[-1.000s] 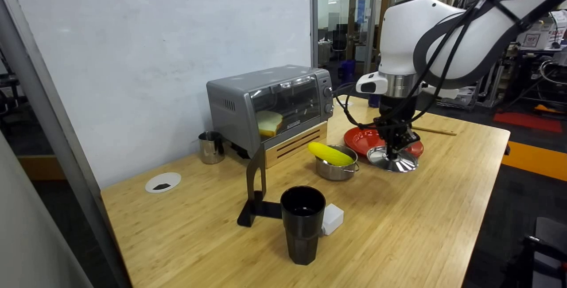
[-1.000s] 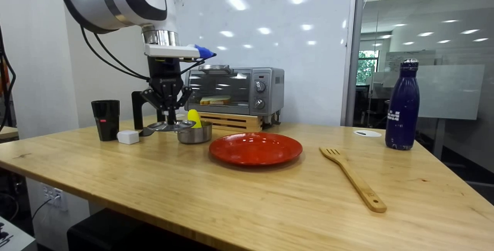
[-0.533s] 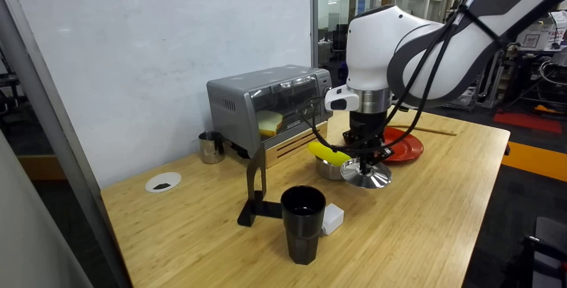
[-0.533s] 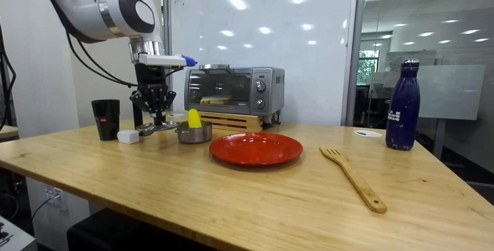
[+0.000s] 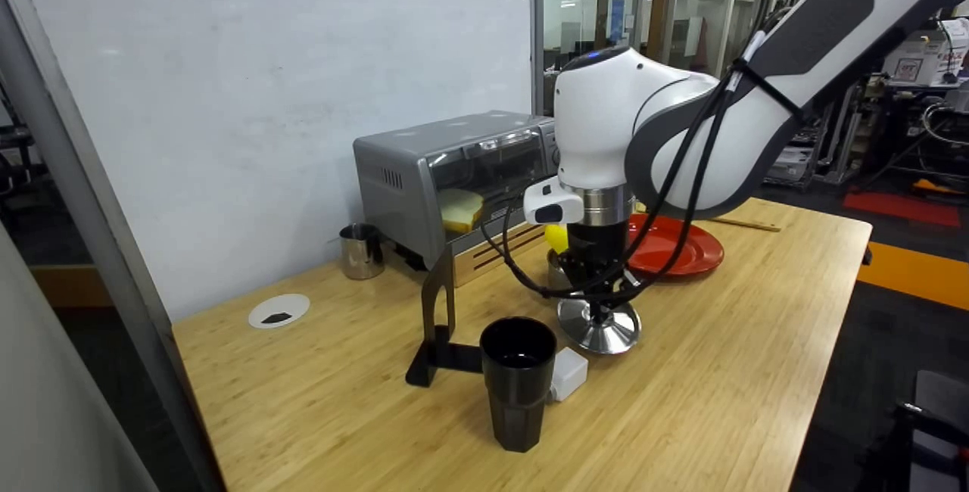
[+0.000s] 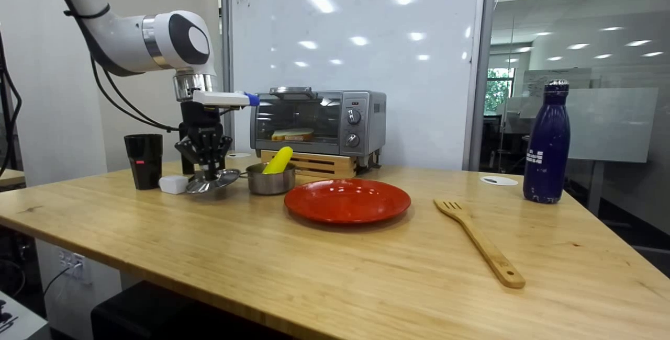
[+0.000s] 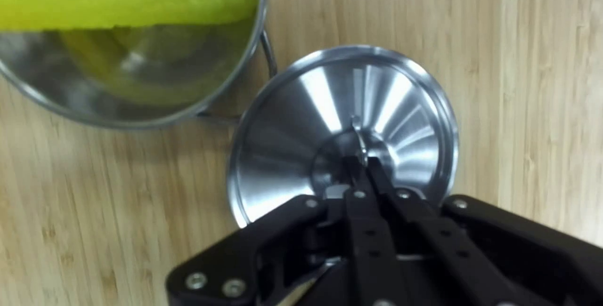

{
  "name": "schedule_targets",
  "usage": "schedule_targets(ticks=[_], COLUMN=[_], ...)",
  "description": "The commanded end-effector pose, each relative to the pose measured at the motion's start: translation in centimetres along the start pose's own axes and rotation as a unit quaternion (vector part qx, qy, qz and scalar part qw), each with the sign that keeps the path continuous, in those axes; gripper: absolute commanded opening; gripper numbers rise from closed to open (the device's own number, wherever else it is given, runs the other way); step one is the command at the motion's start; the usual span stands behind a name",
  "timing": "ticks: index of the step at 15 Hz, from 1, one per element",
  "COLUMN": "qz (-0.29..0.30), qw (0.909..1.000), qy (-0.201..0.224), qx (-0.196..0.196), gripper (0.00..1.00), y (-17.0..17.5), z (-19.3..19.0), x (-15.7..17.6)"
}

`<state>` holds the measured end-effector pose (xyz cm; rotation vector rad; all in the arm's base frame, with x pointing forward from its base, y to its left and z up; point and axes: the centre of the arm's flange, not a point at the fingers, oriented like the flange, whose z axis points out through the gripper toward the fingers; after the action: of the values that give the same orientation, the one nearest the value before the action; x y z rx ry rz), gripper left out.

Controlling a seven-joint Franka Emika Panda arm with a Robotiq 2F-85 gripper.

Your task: Move the silver lid from the right to the left side of the table

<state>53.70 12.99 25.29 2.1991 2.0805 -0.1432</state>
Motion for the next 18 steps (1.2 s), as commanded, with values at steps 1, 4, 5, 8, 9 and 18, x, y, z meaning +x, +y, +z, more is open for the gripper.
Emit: schedule_targets(ticks=[1,4,5,8,9,18], qz=[-0.048,-0.064,-0.066,-0.07,-0.07,-0.083], qw=[0.9988,0.9978,0.9977,0.9975,0.9975,0.9958], qy=[-0.008,-0.005,-0.005,-0.006,-0.006,0.028], qx=[-0.013,-0.014,-0.012,-0.004,-0.001,0.027], gripper=[0.01,0.01,0.01,0.01,0.01,0.43], y=[0.3,-0.3,-0.4,-0.8,-1.0,-1.1], z=[-1.0,-0.9,-0.6,0.1,0.3,0.3], x=[2.8,3.9,4.0,3.7,3.6,1.2])
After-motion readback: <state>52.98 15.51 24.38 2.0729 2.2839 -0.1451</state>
